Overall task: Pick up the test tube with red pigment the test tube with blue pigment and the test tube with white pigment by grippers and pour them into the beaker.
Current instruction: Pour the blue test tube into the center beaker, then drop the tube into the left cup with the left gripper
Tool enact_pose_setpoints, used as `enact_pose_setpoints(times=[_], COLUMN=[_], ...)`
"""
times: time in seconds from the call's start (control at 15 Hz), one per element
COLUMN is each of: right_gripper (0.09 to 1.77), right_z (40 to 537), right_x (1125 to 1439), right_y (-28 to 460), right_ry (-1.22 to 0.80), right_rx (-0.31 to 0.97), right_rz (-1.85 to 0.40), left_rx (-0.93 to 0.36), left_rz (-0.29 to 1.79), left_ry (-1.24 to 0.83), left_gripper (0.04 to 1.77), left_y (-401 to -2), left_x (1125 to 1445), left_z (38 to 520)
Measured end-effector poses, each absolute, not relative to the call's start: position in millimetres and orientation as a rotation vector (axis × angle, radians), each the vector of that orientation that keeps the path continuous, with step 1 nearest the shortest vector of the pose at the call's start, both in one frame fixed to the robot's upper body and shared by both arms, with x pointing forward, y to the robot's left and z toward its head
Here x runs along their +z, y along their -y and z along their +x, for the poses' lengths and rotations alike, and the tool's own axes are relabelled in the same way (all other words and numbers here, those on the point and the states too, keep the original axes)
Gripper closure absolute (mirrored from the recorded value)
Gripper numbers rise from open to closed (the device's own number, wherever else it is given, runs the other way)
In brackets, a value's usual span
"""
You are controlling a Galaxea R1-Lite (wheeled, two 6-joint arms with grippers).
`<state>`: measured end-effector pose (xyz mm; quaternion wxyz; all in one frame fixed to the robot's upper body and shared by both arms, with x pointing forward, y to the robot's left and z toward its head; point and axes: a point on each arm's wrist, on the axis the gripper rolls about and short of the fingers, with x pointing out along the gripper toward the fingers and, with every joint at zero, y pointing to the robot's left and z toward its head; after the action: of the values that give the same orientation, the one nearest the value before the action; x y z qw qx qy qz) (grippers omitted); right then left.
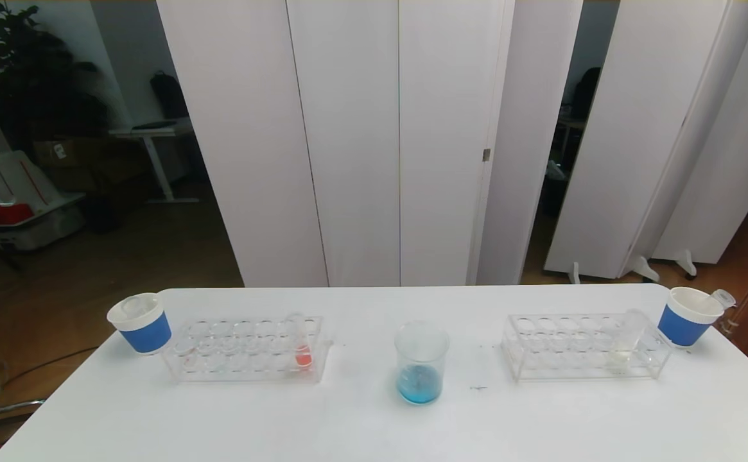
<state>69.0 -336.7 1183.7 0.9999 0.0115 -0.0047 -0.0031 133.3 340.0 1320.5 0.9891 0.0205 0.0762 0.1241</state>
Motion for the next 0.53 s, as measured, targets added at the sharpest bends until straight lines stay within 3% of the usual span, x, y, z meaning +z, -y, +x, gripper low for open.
enact_pose_setpoints(times=[0.53], right_gripper=[0.12], right_z=[69.0], right_x=[1183.7], right_y=[336.7], right_ry=[0.009], right_rx=[-0.006], right_rz=[0.023], left_rx=[0.091], left_rz=[0.087], left_ry=[-0.048], left_gripper=[0.06], left_y=[-335.4], left_x=[1264.6], left_z=[71.1])
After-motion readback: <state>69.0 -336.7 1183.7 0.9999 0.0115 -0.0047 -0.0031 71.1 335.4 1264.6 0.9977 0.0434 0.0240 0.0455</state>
